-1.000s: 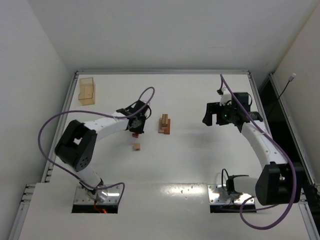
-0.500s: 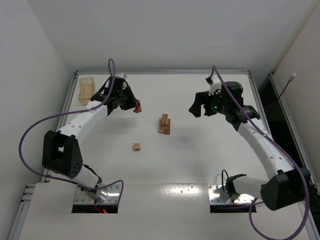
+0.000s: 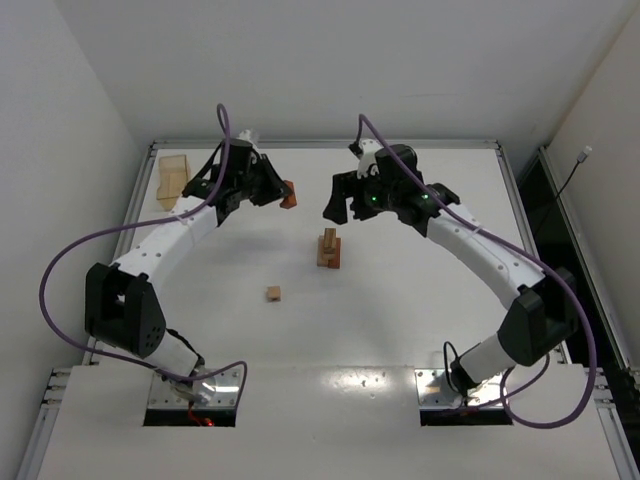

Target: Build the wood block tower

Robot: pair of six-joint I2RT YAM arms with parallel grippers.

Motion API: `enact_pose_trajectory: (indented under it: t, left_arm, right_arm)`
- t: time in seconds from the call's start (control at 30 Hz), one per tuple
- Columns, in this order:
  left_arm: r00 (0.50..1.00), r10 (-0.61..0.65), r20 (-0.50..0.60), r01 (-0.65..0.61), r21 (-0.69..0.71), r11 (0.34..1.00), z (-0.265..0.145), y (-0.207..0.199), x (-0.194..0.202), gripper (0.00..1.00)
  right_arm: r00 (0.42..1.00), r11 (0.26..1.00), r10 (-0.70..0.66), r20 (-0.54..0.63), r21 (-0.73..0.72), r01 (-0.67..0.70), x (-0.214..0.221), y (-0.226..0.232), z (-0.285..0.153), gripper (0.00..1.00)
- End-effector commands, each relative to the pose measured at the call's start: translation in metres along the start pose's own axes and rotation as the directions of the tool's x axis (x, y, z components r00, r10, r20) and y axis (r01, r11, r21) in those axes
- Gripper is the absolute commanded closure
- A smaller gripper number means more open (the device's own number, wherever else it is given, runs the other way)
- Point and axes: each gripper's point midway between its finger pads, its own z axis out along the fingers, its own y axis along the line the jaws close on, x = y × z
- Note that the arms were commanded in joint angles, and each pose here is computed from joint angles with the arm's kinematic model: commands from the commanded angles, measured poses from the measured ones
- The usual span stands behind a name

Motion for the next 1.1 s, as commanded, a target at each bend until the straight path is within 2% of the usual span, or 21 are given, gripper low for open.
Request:
enact_pose_trajectory:
  t: [0.0,0.2,0.47,1.07]
  left_arm:
    - [0.997,0.015,0.076,-0.016,0.019,1.0,-0.006,-0.021,-0.02,1.0]
    - [0.997,0.008,0.081,-0.011,0.041,0.999,-0.006,-0.026,-0.022,1.0]
    - [1.0,-0.005,0.002,0.004,0.192,0.981,-0.013,-0.053,-0.008,1.0]
    - [0.999,-0.023,-0.045,0.033,0.246,0.969,-0.019,-0.063,0.0,1.0]
  right_arm:
    - [0.998,0.999,0.041,0.042,-0.019,-0.041,-0.021,0.02,0.007,0.25]
    - [0.991,0.983,0.131,0.024,-0.13,-0.127,-0.031,0.05,0.026,0.28]
    - [0.993,0.957,0.115,0.03,-0.272,-0.102,-0.05,0.085,0.042,0.28]
    - [0.992,0.962,0.127,0.008,-0.245,-0.121,-0.043,0.074,0.057,0.29]
